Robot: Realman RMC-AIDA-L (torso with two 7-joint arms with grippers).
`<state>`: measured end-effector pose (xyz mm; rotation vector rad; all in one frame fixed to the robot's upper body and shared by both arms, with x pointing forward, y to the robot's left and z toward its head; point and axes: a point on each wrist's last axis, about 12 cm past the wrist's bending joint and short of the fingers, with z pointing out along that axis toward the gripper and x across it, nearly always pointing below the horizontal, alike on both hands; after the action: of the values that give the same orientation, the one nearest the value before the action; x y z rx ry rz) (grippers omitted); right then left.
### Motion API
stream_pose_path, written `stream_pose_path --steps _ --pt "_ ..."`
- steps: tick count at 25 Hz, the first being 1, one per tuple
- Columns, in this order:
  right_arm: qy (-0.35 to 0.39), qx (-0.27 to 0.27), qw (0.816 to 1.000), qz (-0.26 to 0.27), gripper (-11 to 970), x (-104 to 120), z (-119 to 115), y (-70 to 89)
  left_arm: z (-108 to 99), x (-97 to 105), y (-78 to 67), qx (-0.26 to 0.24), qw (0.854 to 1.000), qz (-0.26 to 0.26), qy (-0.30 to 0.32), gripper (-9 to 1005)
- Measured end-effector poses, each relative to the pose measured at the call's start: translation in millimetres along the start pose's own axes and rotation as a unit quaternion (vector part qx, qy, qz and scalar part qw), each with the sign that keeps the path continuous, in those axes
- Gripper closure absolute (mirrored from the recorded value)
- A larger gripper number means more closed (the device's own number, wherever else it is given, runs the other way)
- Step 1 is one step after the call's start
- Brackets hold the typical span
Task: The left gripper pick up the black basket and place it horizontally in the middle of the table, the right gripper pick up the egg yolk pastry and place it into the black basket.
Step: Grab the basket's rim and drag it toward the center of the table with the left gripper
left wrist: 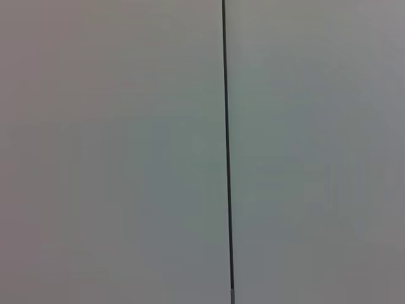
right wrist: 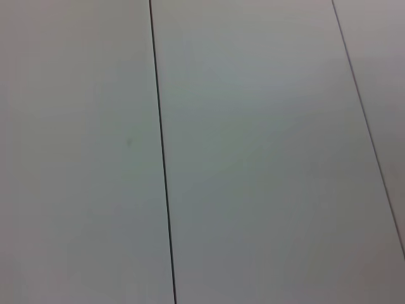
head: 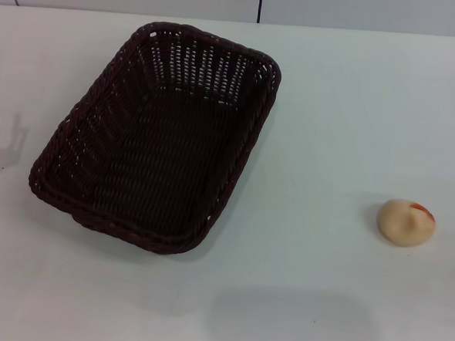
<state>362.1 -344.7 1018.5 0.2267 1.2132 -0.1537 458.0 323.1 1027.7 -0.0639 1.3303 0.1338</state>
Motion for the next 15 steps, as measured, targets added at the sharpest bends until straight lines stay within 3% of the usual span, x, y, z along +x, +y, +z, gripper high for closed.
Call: stream_pose_path --steps 15 --pt "0.001 -0.001 1.000 0.000 155 0.0 -0.5 0.1 8.4 -3.3 -4.8 0.009 1.000 -0.001 -0.010 210"
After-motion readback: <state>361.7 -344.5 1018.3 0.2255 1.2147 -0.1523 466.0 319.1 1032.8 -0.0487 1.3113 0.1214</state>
